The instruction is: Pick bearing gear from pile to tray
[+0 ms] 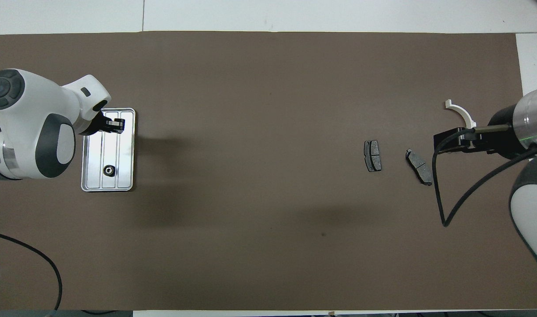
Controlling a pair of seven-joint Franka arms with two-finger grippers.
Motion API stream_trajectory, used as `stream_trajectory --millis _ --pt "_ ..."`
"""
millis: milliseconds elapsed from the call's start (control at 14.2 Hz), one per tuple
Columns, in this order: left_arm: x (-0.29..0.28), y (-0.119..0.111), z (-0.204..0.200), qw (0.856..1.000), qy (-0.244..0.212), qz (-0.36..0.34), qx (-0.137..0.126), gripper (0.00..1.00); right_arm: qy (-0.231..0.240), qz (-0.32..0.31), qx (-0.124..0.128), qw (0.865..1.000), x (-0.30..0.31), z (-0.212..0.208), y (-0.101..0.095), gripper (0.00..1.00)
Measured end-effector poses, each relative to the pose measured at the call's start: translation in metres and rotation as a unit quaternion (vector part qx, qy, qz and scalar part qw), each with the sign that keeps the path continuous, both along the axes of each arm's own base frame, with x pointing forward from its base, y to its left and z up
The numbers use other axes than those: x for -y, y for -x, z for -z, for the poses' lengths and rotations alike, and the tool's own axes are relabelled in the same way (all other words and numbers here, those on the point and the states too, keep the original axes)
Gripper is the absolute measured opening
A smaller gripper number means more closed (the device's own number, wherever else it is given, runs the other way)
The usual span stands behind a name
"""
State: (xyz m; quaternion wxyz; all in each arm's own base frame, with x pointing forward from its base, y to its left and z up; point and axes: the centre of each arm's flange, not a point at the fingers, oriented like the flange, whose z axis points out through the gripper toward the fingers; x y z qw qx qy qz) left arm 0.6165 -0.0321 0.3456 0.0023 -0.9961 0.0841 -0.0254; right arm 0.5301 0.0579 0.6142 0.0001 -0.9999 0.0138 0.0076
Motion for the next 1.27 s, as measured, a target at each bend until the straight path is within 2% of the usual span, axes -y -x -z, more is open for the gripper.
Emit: stream_trajectory --millis 422,845,1196,1267 --pt "-0.042 0.005 0.020 1.000 -0.002 0.006 0.019 0.24 0.000 -0.001 0.001 1.000 -0.001 -0.001 0.000 1.00" --pt "-0.038 0.013 0.044 1.000 -0.001 0.009 0.025 0.24 0.000 -0.002 0.001 1.000 -0.002 -0.001 0.000 1.00" --pt "-0.037 0.015 0.046 1.000 -0.001 0.011 0.026 0.24 0.000 -0.001 0.001 1.000 -0.001 -0.001 0.000 1.00" --pt "-0.035 0.015 0.046 1.000 -0.001 0.012 0.026 0.29 0.000 -0.001 0.001 1.000 -0.001 -0.001 0.000 1.00"
